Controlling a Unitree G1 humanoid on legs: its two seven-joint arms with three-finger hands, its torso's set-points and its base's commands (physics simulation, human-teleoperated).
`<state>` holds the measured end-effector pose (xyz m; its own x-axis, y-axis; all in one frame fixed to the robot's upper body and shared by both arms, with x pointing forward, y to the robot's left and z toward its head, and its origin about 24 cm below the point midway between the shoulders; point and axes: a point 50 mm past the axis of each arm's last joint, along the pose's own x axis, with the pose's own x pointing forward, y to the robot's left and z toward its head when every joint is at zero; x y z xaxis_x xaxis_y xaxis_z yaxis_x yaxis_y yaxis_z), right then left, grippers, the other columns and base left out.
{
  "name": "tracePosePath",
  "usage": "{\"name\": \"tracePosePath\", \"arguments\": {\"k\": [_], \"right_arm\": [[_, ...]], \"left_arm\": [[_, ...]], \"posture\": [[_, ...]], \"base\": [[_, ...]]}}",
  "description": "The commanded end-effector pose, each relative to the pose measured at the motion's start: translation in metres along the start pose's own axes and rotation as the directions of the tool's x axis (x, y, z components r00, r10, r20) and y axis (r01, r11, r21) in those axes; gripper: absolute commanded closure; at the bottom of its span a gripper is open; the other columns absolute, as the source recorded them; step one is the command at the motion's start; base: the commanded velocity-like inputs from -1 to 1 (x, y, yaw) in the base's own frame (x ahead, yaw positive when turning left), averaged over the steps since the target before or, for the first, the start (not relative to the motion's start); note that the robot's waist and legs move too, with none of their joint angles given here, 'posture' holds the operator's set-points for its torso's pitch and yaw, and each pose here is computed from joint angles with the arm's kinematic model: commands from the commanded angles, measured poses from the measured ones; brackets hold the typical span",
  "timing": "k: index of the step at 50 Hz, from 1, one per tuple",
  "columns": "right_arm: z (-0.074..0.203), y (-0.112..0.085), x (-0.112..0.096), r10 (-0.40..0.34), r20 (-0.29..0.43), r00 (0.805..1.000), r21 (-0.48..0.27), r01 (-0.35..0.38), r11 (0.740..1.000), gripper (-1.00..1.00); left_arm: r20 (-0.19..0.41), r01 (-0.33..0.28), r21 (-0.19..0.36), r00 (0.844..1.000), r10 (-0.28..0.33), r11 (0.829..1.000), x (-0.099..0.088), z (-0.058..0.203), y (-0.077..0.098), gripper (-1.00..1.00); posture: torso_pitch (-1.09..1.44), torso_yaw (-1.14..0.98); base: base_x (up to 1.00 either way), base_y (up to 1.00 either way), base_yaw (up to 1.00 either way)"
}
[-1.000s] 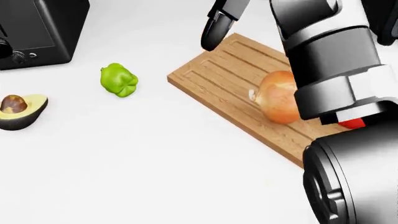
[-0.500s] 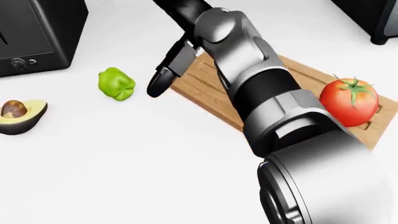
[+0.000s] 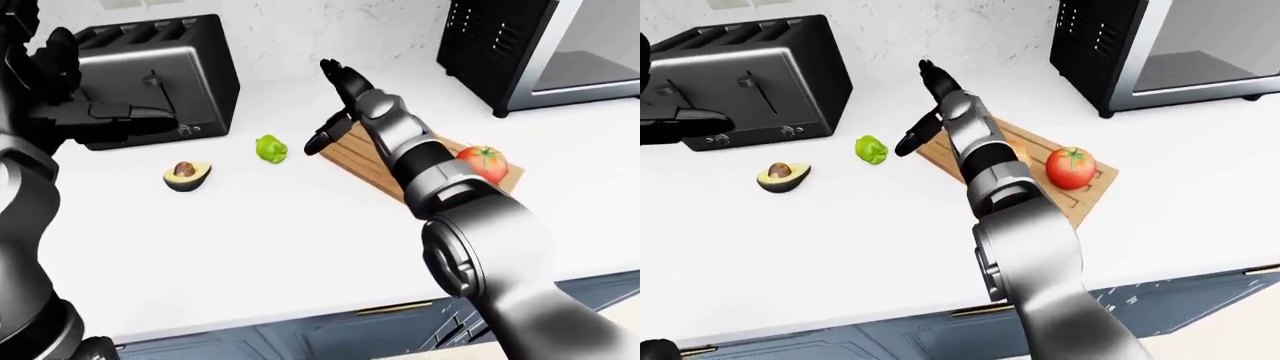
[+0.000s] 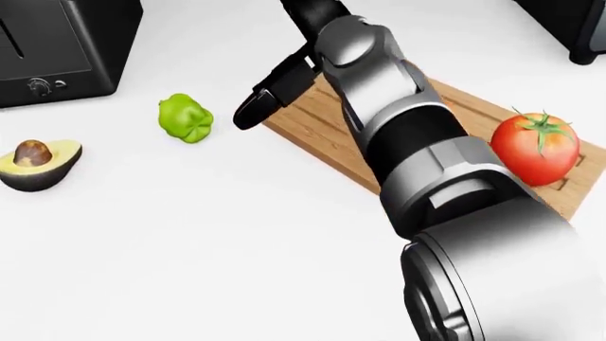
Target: Place the avocado, onion, tomato and bell pepper on the cutting board.
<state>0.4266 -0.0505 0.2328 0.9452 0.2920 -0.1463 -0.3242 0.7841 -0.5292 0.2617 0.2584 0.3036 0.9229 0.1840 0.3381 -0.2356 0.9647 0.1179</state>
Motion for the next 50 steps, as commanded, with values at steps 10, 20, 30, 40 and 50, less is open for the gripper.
{"name": "tracePosePath", "arguments": {"k": [10, 20, 30, 40, 50], "right_arm": [[0.03, -0.025, -0.007, -0.008, 0.085, 0.996, -0.113, 0.018, 0.993, -1.0], [0.032, -0.027, -0.008, 0.007, 0.088, 0.996, -0.135, 0.005, 0.991, -1.0], [0.03, -0.024, -0.007, 0.017, 0.087, 0.996, -0.131, -0.006, 0.991, -1.0], [0.03, -0.027, -0.009, 0.039, 0.089, 0.995, -0.135, -0.026, 0.99, -1.0], [0.026, -0.032, -0.01, 0.046, 0.074, 0.996, -0.139, -0.035, 0.99, -1.0]], "left_arm": [[0.089, -0.013, 0.009, 0.996, 0.012, 1.0, 0.0, 0.019, 0.001, -1.0], [0.087, -0.013, 0.013, 0.996, 0.011, 1.0, -0.001, 0.018, 0.001, -1.0], [0.08, -0.017, 0.019, 0.997, 0.015, 1.0, -0.002, 0.014, 0.001, -1.0], [0.076, -0.016, 0.018, 0.997, 0.014, 1.0, -0.003, 0.013, 0.002, -1.0], [0.082, -0.012, 0.021, 0.997, 0.01, 1.0, 0.0, 0.016, 0.0, -1.0]], "posture": [[0.0, 0.12], [0.0, 0.17], [0.0, 0.22], [0.0, 0.27], [0.0, 0.32]], "base": [[0.0, 0.0, 0.0], [0.0, 0.0, 0.0], [0.0, 0.0, 0.0], [0.0, 0.0, 0.0], [0.0, 0.0, 0.0]]}}
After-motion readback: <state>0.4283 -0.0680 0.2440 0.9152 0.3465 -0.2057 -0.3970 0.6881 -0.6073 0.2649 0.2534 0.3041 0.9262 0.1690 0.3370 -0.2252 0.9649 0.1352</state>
